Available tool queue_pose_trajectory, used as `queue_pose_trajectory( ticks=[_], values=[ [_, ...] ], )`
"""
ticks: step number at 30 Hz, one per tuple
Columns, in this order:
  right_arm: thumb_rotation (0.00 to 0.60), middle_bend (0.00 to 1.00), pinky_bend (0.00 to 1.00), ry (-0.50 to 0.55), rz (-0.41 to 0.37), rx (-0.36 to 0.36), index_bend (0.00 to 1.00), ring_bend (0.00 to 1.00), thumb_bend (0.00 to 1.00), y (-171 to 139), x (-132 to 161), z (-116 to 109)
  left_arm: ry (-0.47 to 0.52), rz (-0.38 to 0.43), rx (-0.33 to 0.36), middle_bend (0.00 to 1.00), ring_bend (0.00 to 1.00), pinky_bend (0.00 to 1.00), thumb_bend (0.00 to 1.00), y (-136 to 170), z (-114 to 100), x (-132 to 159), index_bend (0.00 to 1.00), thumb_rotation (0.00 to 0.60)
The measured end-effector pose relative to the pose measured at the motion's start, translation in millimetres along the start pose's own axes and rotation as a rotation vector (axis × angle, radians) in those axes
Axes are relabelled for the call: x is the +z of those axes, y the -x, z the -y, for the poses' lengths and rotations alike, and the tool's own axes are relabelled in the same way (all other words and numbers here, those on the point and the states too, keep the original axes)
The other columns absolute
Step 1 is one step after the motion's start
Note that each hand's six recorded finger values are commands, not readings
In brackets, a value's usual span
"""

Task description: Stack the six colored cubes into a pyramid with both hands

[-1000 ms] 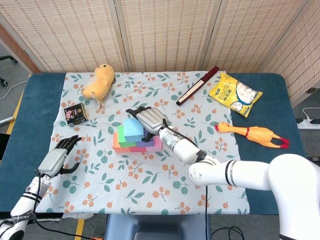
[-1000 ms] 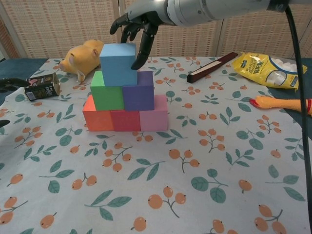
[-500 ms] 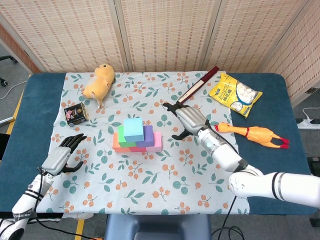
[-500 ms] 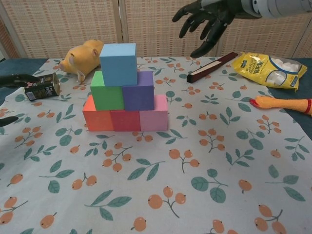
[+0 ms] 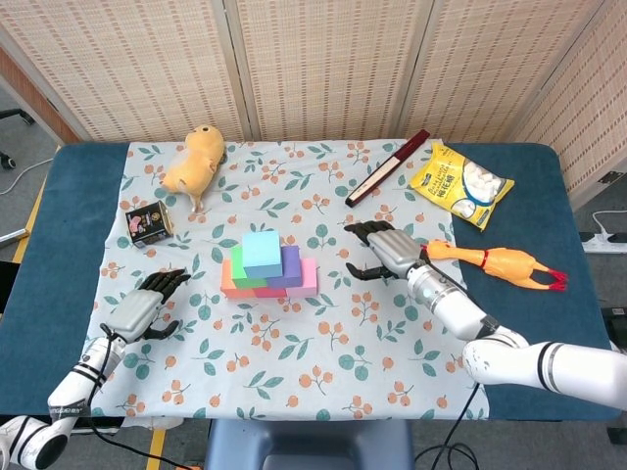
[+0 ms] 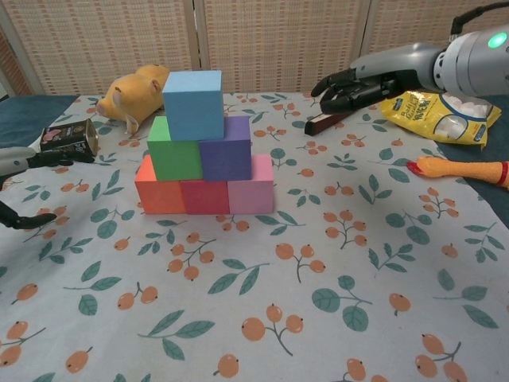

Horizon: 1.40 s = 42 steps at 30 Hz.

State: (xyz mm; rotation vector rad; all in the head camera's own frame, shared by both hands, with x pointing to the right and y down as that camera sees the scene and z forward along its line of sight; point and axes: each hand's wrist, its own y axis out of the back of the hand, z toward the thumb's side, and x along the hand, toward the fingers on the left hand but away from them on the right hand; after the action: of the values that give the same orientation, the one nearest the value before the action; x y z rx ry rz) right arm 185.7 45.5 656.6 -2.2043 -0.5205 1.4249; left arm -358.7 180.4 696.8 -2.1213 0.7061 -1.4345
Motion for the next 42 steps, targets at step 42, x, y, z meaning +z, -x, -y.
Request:
queue_pose_trajectory(
  ticks=[42],
  values=[
    [0.002,0.02,0.00,-0.123,-0.060,0.151,0.06,0.00,0.45,53.5,30.3,81.0,-0.111,-0.032,-0.120,0.00,0.00,0.00,0.41,-50.2,28.6,28.1,0.01,0.600]
  ],
)
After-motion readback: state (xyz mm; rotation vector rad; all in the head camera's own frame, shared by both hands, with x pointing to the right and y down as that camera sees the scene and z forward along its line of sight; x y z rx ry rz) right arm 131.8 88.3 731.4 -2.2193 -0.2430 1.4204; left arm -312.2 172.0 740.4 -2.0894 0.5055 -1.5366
